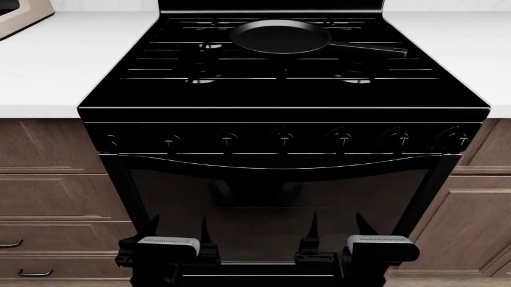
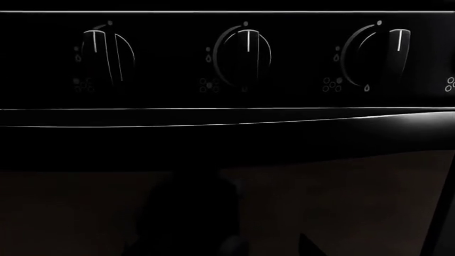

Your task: Turn on the center burner of the stove.

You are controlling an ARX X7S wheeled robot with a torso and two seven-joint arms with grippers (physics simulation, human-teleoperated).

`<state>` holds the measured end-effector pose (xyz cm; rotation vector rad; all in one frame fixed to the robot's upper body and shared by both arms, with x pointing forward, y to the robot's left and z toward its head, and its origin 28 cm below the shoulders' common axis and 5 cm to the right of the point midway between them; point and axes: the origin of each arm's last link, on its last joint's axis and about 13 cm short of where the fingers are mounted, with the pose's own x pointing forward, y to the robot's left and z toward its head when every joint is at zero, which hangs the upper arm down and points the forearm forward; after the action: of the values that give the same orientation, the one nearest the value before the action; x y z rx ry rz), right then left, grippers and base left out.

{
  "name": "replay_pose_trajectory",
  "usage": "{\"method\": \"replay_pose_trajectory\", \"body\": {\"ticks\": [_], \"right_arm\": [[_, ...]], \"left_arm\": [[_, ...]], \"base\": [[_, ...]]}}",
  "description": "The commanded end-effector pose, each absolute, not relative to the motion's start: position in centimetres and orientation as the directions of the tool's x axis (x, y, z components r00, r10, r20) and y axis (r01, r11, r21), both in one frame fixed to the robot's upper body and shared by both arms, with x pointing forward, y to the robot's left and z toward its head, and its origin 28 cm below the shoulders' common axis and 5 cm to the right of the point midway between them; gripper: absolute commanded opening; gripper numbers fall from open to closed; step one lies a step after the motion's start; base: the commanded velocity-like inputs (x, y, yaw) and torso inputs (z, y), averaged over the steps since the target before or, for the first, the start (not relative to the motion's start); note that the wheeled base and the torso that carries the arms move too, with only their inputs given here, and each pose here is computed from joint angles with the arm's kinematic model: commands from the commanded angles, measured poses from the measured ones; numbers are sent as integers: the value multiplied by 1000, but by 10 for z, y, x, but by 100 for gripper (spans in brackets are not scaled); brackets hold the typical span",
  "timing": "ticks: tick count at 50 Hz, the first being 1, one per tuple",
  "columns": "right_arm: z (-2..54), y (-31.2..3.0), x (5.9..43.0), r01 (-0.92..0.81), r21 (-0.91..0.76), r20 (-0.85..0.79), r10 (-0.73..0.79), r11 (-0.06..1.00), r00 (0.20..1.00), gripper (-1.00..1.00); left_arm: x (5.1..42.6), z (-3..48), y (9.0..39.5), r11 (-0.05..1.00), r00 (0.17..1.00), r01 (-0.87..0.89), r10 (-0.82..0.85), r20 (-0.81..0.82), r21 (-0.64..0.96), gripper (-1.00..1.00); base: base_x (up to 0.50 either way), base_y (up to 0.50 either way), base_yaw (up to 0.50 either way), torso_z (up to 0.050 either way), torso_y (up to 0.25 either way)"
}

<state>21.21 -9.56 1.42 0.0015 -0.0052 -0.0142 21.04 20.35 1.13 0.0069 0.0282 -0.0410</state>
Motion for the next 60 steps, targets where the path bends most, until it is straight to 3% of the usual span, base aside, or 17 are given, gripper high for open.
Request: {"method": "replay_pose_trajectory", "body": {"ticks": [1, 26, 43, 60], "right_arm": [[22, -95, 210, 1, 28, 45, -3, 1000, 999, 100], [110, -92, 228, 29, -42, 158, -22, 999, 987, 100], [120, -96, 259, 101, 26, 85, -103, 995, 991, 100], [125, -96, 278, 97, -58, 48, -94, 994, 994, 100]], "left_arm": [[211, 11, 203, 999, 999, 40, -39, -33, 9, 100], [210, 10, 203, 999, 998, 48, -48, -38, 1, 100], [211, 11, 203, 999, 998, 48, -48, -39, -1, 100], [211, 10, 203, 999, 998, 48, -48, -42, -1, 100]], "base": [[0, 0, 0, 0, 0], [0, 0, 0, 0, 0], [0, 0, 0, 0, 0], [0, 0, 0, 0, 0]]}}
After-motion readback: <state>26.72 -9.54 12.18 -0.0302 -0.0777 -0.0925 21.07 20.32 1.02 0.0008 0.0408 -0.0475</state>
